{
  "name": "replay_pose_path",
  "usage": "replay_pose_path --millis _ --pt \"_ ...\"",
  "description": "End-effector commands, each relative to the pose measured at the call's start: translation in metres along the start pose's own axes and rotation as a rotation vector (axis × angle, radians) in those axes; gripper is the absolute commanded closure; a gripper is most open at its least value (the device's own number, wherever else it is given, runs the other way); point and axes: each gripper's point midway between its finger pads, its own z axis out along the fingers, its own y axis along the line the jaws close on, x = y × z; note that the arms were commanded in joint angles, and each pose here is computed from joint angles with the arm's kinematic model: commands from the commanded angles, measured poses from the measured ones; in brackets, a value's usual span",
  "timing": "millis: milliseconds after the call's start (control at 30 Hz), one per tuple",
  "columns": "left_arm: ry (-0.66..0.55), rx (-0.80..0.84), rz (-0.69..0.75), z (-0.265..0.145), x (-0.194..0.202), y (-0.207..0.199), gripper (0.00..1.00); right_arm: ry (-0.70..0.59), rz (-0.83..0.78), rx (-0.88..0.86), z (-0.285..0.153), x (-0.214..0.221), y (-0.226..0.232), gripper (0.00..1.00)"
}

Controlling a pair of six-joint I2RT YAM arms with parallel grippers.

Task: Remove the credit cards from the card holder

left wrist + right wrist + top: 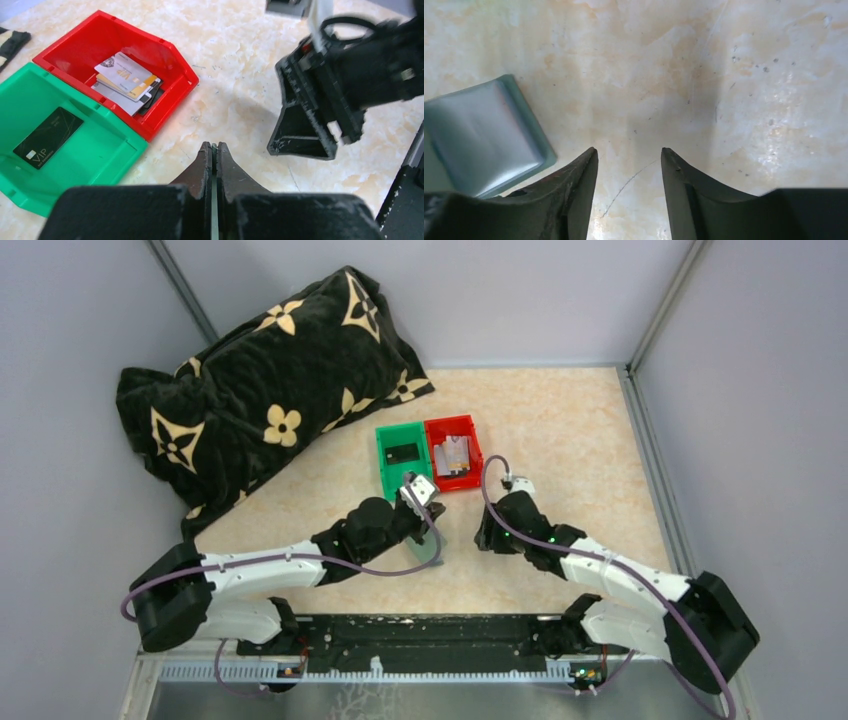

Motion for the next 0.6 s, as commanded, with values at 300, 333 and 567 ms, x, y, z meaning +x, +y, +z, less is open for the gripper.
replay_pose_path --millis 300,333,567 --pt "0.036 0.020 0.026 0.010 0.006 -0.006 1.00 -0.125 -0.027 -0.089 -0.025 -0.053 0.036 0.43" --pt "0.037 0.030 0.033 0.014 0.004 -0.008 1.00 -0.135 -0.012 -0.084 -0.027 -0.055 0.035 0.44" --pt "0.053 0.146 0.105 0.065 -0.002 -0.036 1.00 -0.242 0.048 0.006 -0.058 -0.076 0.004 0.51"
